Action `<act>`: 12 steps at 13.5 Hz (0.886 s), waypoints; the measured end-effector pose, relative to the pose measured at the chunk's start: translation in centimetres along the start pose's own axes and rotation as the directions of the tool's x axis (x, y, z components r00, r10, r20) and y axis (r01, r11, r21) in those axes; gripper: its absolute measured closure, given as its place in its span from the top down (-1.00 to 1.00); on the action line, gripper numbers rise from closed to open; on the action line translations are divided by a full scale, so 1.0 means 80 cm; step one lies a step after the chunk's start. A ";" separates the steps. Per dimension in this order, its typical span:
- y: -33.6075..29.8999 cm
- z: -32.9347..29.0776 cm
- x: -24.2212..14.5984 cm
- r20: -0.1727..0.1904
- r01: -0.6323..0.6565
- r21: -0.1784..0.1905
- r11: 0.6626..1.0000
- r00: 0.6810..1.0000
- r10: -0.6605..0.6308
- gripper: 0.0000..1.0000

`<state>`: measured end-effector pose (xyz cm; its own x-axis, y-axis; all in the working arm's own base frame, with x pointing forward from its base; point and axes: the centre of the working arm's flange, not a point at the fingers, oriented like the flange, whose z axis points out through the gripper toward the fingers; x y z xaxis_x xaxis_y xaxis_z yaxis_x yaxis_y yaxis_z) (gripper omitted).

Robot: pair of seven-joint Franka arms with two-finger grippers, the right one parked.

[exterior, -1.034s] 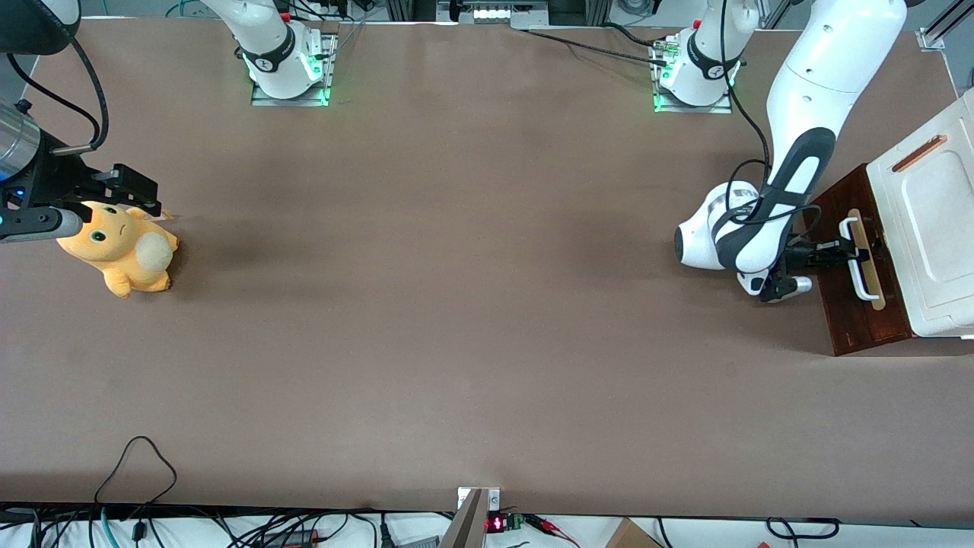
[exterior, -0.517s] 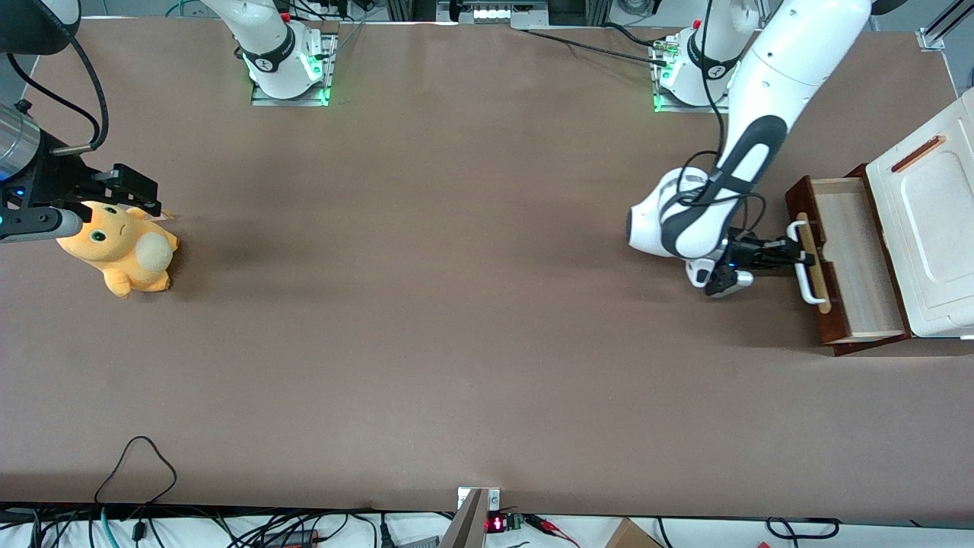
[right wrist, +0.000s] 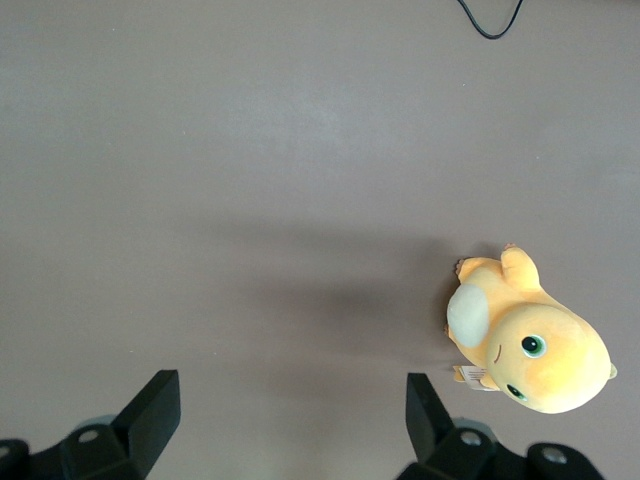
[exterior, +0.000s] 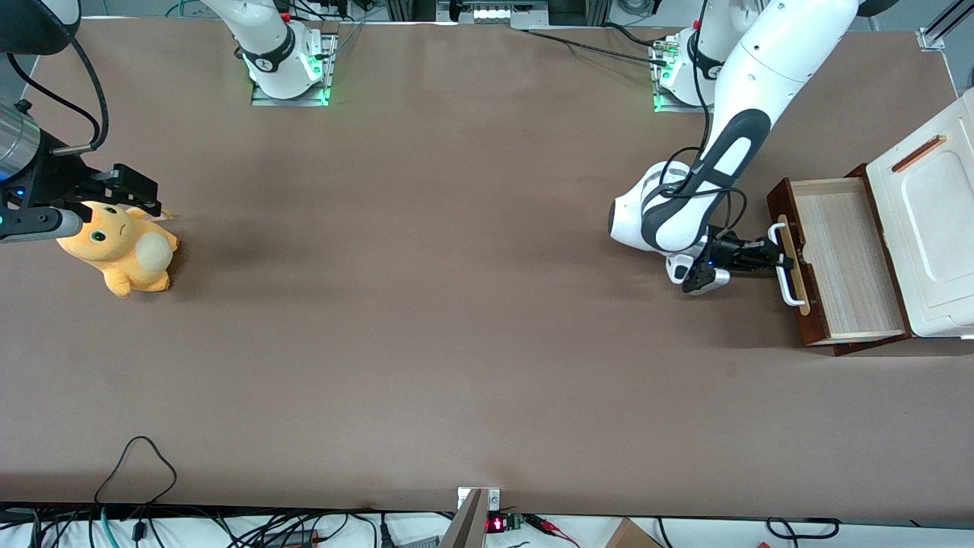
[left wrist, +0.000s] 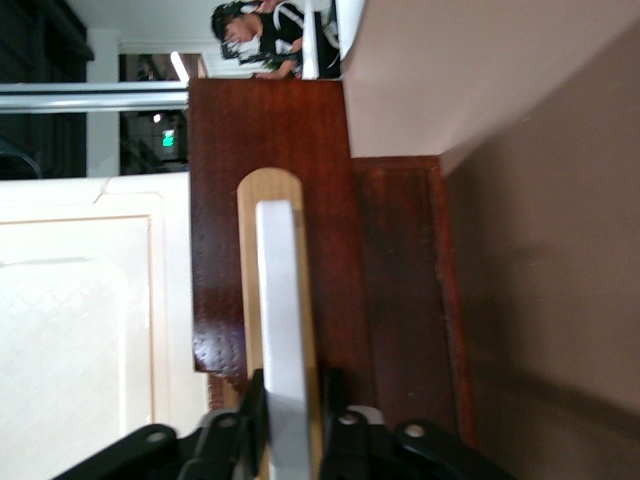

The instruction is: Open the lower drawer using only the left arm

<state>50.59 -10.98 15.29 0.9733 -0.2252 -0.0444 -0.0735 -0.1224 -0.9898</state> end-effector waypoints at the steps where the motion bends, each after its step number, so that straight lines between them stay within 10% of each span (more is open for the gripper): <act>1: 0.001 -0.002 0.000 0.000 -0.001 -0.010 1.000 1.000 0.001 -0.16; 4: -0.004 -0.007 0.004 0.063 0.022 -0.055 0.998 0.998 -0.018 0.45; 6: -0.027 -0.018 0.022 0.173 0.096 -0.141 0.985 0.982 -0.071 0.85; 9: -0.106 -0.049 0.070 0.304 0.218 -0.361 0.907 0.947 -0.107 1.00; 12: -0.226 -0.071 0.103 0.425 0.353 -0.570 0.742 0.900 -0.101 1.00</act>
<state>58.68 -16.11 33.60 0.9755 0.2201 0.0026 0.1646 -0.7214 -0.6727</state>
